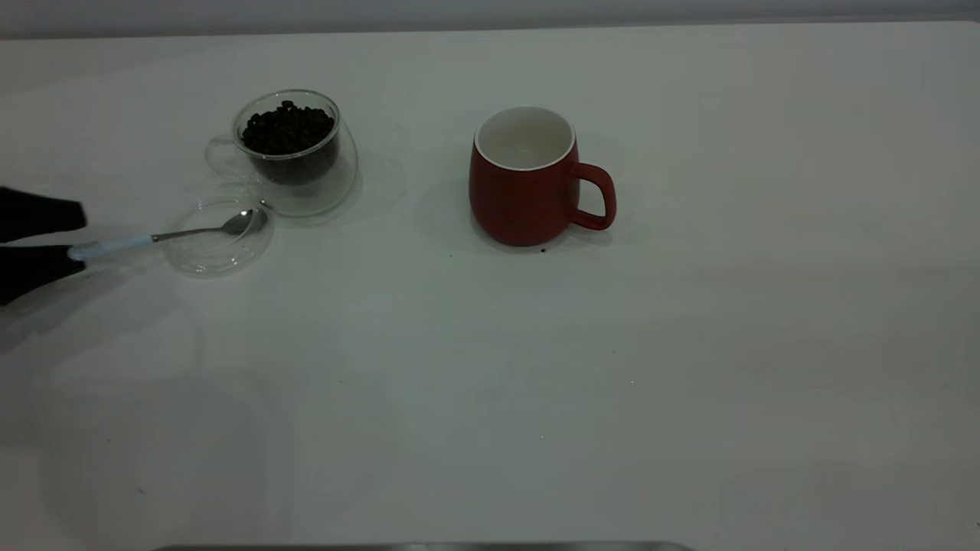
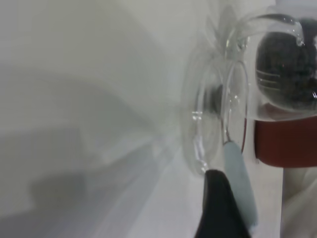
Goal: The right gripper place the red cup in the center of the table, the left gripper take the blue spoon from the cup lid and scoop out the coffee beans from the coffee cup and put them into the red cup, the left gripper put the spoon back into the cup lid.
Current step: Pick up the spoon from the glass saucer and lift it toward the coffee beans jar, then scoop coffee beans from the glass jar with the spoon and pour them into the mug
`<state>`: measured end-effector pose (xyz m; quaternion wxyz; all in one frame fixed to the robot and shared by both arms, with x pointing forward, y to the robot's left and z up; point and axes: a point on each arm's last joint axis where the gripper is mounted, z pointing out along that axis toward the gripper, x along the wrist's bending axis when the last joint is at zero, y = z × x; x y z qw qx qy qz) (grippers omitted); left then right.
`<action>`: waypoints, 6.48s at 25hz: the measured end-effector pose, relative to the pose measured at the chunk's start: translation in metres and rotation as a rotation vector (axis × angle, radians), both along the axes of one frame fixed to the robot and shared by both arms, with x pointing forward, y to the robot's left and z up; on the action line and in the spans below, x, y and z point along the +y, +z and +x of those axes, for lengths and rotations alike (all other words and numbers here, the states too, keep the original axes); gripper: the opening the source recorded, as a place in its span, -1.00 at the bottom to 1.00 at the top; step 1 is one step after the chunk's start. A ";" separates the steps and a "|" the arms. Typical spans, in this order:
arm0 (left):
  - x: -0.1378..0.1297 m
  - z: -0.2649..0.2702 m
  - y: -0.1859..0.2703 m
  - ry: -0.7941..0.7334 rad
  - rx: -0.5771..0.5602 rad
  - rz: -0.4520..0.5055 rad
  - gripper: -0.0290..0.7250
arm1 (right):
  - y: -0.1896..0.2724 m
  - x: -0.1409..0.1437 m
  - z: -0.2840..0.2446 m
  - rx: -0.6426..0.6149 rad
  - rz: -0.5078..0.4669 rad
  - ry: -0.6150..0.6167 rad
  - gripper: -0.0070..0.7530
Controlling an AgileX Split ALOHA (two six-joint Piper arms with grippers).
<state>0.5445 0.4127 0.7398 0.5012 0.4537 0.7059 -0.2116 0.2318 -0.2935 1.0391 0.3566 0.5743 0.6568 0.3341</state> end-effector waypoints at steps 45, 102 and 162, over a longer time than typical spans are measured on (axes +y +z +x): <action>-0.008 0.017 0.027 -0.108 0.046 0.038 -0.60 | 0.000 0.000 0.000 0.000 0.002 0.002 0.56; -0.054 0.072 0.081 -0.165 -0.049 0.246 -0.60 | 0.000 0.000 0.000 0.000 0.003 0.002 0.56; -0.031 0.057 0.076 -0.058 0.074 -0.161 -0.60 | 0.000 0.000 0.000 0.000 0.003 0.002 0.56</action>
